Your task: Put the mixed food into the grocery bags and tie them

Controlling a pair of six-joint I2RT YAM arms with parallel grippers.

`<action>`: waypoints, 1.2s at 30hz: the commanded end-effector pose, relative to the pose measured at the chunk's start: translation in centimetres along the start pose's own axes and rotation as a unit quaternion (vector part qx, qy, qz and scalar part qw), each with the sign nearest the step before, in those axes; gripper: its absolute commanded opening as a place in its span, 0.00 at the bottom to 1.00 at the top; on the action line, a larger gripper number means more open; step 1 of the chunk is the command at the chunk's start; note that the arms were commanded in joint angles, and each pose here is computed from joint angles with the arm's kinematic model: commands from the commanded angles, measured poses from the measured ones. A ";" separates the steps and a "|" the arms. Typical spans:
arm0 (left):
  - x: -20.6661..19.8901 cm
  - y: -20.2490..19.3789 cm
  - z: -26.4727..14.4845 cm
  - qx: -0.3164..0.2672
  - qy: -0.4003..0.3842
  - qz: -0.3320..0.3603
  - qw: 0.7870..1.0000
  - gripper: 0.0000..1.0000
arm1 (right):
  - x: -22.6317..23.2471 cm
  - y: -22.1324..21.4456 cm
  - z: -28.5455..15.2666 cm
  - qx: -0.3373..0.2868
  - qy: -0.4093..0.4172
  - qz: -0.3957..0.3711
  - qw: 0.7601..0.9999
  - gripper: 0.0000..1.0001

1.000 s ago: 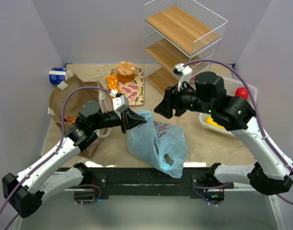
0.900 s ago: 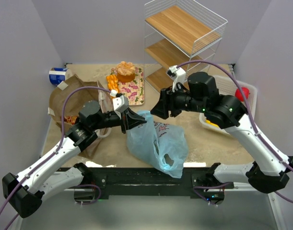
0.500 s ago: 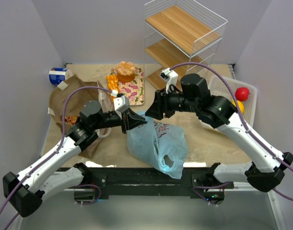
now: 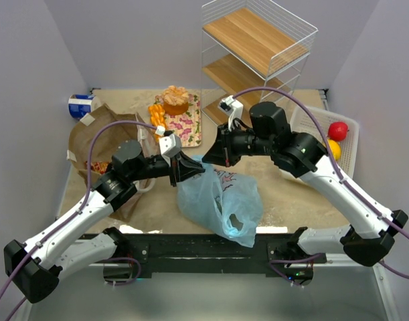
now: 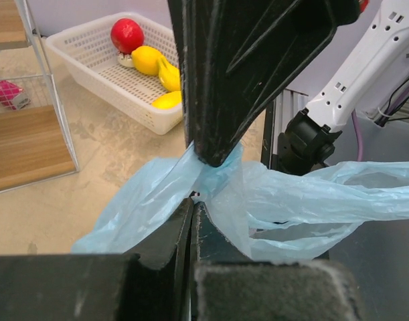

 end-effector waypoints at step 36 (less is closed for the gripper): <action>-0.5 8.3 1.4 -0.181 -0.060 0.056 0.980 1.00 | 4.5 3.7 -4.4 -0.097 0.054 -0.005 0.994 0.00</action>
Point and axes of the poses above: each gripper's point midway between its finger pads, its own z axis out along the fingers, its own x axis along the line the jaws close on, y = z × x, the point moved 3 cm from there along -z, back along the fingers, and after that the axes turned 15 degrees about z, right-handed, at the moved point
